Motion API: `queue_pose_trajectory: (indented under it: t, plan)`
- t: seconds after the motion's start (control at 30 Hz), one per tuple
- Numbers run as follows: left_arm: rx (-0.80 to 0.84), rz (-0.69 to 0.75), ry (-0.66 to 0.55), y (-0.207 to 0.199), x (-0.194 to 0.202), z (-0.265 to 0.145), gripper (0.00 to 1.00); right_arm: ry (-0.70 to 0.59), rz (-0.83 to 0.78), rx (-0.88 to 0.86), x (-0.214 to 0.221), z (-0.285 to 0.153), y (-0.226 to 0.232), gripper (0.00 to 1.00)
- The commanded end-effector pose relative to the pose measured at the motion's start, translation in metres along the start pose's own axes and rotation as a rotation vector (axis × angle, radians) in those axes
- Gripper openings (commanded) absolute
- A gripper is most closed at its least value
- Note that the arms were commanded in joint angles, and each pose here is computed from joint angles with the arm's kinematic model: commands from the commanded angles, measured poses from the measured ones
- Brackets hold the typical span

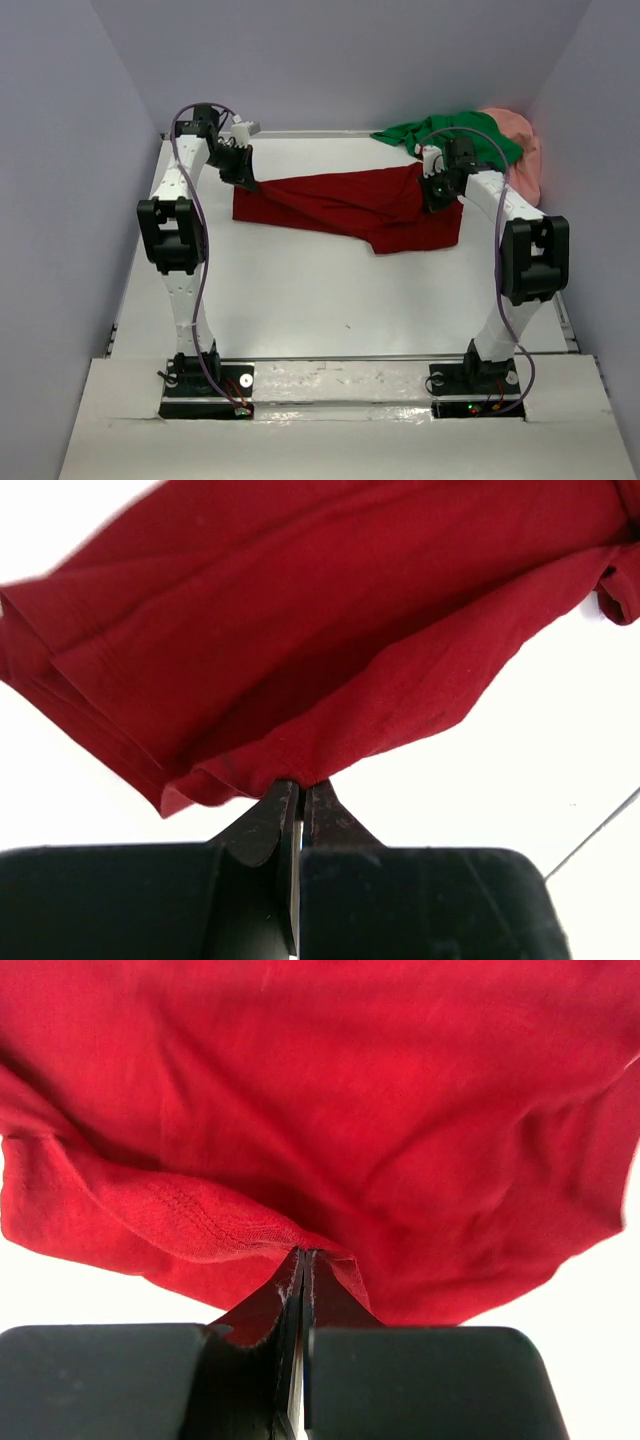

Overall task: Fold and stack the t-shirts
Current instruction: Fold the tshirt

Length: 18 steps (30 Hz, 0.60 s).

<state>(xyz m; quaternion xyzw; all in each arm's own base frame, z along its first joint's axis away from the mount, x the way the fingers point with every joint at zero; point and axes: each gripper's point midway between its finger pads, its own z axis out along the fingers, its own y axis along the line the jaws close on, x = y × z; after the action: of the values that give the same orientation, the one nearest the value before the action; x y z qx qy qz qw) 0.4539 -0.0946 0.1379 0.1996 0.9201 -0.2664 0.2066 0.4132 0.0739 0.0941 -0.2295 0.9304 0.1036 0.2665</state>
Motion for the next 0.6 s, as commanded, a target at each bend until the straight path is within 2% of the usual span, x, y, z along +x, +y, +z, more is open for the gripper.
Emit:
queue_pose_trajectory:
  t: [0.0,0.2,0.57]
  plan:
    - [0.013,0.005,-0.039,-0.002,-0.021,-0.006,0.00,-0.144,-0.015,0.078,-0.057,-0.007,-0.023,0.00]
    - [-0.008,0.014,-0.024,0.010,-0.019,0.005,0.00,-0.170,-0.001,0.141,-0.078,-0.005,-0.049,0.00]
    - [-0.045,-0.003,-0.054,0.032,-0.020,0.000,0.00,-0.287,0.090,0.249,-0.106,-0.041,-0.106,0.00]
